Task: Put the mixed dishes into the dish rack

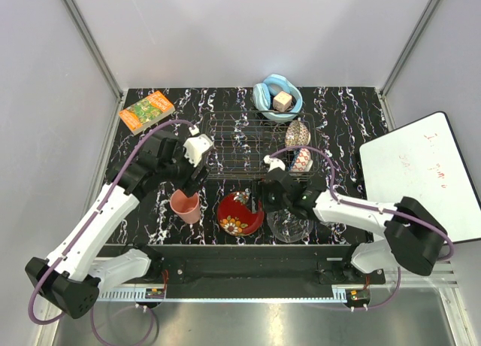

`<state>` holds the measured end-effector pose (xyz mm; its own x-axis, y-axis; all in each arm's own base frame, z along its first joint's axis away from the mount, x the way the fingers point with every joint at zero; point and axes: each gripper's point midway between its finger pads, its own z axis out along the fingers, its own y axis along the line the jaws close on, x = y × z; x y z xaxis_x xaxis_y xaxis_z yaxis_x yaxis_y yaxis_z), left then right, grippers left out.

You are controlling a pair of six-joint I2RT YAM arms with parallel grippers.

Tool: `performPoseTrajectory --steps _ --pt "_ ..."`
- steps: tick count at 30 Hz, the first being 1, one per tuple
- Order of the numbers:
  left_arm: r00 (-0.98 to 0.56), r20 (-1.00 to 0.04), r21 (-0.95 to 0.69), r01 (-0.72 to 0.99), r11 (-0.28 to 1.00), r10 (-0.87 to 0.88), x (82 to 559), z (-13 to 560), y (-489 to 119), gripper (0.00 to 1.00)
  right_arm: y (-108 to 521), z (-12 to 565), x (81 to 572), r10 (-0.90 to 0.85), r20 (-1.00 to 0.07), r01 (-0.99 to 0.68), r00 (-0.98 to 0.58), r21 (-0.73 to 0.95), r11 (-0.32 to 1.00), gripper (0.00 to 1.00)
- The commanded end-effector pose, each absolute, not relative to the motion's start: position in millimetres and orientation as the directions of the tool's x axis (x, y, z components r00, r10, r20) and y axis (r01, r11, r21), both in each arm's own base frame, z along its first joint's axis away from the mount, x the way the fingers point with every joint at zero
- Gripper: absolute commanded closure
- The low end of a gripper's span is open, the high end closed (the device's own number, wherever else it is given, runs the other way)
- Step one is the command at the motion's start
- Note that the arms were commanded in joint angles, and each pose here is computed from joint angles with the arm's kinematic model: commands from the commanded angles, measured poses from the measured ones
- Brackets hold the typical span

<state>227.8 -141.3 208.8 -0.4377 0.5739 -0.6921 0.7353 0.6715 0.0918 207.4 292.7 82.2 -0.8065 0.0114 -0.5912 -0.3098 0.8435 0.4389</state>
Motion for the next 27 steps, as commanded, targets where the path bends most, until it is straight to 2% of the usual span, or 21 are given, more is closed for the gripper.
performPoseTrajectory --steps 1,8,19,23,27 --pt "-0.406 -0.73 0.115 0.72 0.684 0.55 235 221 -142 0.18 293 67 212 -0.014 -0.584 -0.296 -0.811 0.39 0.872 0.23" --pt "-0.409 -0.725 0.116 0.72 0.684 0.554 233 218 -140 0.18 289 52 215 -0.013 -0.57 -0.254 -0.822 0.344 0.904 0.23" --pt "-0.402 -0.728 0.126 0.718 0.685 0.555 232 219 -139 0.17 308 50 204 -0.066 -0.541 -0.308 -0.838 0.369 0.877 0.26" --pt "-0.401 -0.726 0.133 0.715 0.687 0.558 231 218 -136 0.17 316 48 190 -0.069 -0.504 -0.307 -0.861 0.405 0.862 0.32" --pt "-0.398 -0.725 0.14 0.714 0.686 0.562 231 218 -135 0.17 316 41 176 -0.052 -0.473 -0.276 -0.88 0.419 0.865 0.46"
